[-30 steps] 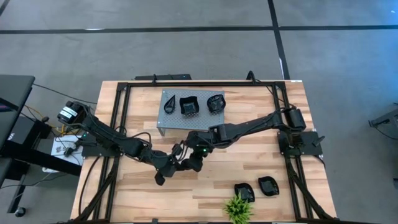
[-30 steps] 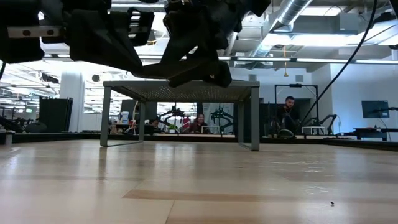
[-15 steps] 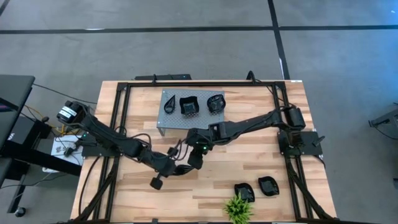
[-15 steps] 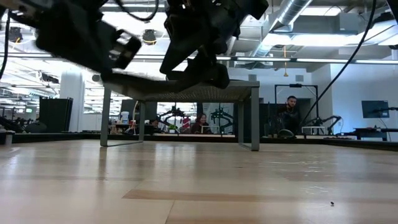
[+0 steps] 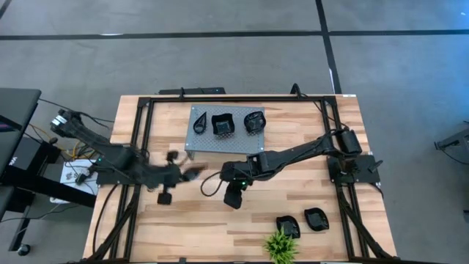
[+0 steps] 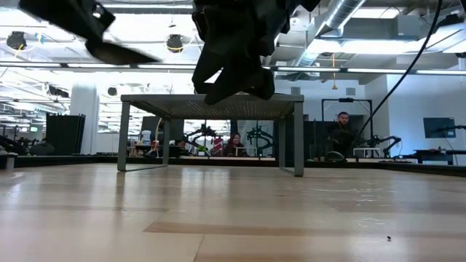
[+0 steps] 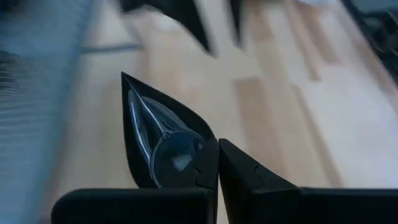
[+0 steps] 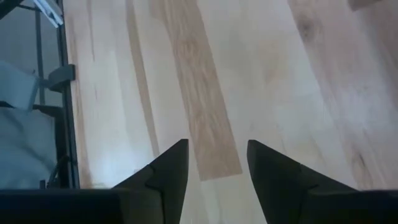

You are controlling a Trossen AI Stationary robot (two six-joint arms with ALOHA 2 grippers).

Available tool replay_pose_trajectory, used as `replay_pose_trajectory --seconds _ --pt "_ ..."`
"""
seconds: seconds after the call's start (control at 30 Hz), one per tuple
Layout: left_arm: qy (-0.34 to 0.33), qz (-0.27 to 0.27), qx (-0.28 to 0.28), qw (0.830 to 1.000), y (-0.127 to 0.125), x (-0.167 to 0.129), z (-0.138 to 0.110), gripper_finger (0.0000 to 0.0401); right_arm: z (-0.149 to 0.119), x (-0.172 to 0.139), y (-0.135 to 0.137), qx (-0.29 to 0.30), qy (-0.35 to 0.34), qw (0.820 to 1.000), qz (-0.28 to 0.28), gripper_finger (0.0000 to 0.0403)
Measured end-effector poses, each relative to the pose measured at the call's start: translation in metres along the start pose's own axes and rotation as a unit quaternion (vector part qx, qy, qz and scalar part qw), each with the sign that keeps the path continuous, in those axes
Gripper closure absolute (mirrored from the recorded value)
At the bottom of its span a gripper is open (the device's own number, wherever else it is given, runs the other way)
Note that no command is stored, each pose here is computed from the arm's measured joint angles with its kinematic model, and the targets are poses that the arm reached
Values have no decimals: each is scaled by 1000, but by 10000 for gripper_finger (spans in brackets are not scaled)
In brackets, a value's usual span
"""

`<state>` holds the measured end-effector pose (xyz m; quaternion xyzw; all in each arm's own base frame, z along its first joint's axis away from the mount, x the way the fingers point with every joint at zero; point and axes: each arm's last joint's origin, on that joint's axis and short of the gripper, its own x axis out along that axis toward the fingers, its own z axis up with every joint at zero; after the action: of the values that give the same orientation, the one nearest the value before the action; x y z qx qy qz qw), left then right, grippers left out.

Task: Pick & Place Mini shaped plates
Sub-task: Stack the black drop-shaped plate on top of the black drop-shaped plate on the shelf

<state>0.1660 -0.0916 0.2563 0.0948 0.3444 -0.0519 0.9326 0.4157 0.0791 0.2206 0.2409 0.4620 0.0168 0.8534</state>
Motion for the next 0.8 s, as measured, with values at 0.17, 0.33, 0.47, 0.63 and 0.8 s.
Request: replay_pose_trajectory --seconds 0.17,0.33,0.47,0.63,0.8 --pt "-71 176 10 982 26 -32 16 394 -1 0 2 -3 -4 1000 -6 248" --pt "-67 312 -53 946 62 -36 19 394 0 0 1 -7 -8 1000 -9 250" --pt "-38 348 -118 929 87 -18 11 394 -1 2 2 -45 -20 998 -32 250" --pt "-11 352 -147 924 109 4 9 394 -1 2 2 -53 -26 997 -40 249" --pt "-28 312 -165 935 121 27 16 394 2 2 4 -76 -45 995 -40 250"
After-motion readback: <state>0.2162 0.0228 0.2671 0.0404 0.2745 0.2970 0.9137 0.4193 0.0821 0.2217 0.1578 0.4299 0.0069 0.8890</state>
